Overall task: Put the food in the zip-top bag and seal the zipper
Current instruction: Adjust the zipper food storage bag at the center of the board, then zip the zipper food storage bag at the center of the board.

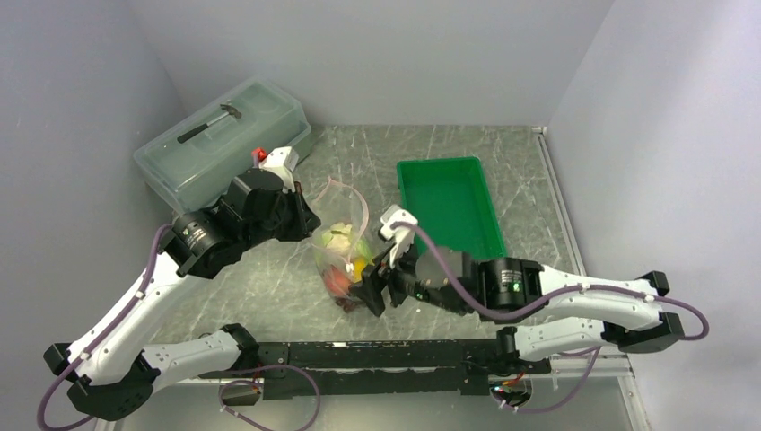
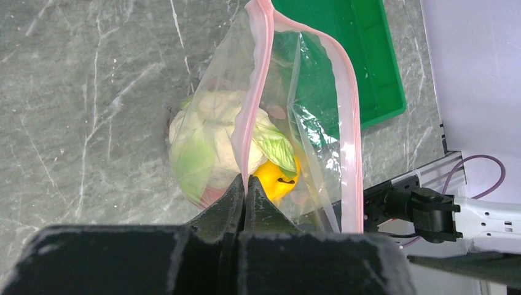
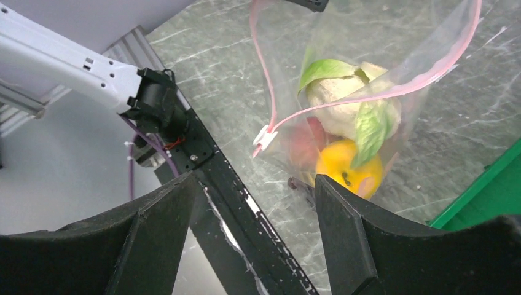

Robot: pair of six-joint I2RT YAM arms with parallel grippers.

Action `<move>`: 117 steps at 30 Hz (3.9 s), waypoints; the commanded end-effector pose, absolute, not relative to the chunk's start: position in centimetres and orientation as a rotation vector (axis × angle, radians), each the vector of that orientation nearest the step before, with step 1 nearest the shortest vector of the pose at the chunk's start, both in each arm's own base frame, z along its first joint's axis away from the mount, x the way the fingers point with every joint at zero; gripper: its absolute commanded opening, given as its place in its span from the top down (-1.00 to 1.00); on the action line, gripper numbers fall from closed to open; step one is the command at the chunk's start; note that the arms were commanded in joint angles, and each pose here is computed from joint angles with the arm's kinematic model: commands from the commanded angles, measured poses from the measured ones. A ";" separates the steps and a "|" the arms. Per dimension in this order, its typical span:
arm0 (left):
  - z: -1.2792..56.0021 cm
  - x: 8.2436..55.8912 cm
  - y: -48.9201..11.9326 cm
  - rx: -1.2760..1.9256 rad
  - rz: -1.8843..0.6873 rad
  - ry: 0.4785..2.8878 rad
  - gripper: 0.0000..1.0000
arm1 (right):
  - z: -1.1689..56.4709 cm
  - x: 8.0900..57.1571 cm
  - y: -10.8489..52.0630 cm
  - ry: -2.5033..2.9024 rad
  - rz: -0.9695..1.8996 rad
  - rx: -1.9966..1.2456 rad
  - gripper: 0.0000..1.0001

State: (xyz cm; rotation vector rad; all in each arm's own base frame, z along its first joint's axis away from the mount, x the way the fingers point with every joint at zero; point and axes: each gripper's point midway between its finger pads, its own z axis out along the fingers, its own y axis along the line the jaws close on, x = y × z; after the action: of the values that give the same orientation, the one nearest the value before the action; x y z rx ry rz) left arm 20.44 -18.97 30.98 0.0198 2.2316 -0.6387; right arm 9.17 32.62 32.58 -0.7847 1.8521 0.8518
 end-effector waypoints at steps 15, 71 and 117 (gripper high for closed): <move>32.8 20.7 -19.4 -0.008 -0.701 2.167 1.00 | 29.5 12.5 34.8 1.742 0.371 -0.511 -0.55; 36.9 20.9 -17.1 0.032 -0.624 2.037 -0.01 | 33.6 12.3 33.0 1.549 0.544 -0.761 1.00; 39.8 8.8 -25.2 1.187 -1.247 1.537 -0.88 | 39.7 8.4 34.5 1.567 0.993 -1.316 1.00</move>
State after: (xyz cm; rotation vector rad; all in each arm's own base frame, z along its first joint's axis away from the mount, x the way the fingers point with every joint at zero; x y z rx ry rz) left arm 9.42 -25.21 39.89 1.1272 1.5899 -1.2386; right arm 9.22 34.36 35.25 -1.3621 1.6654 0.8631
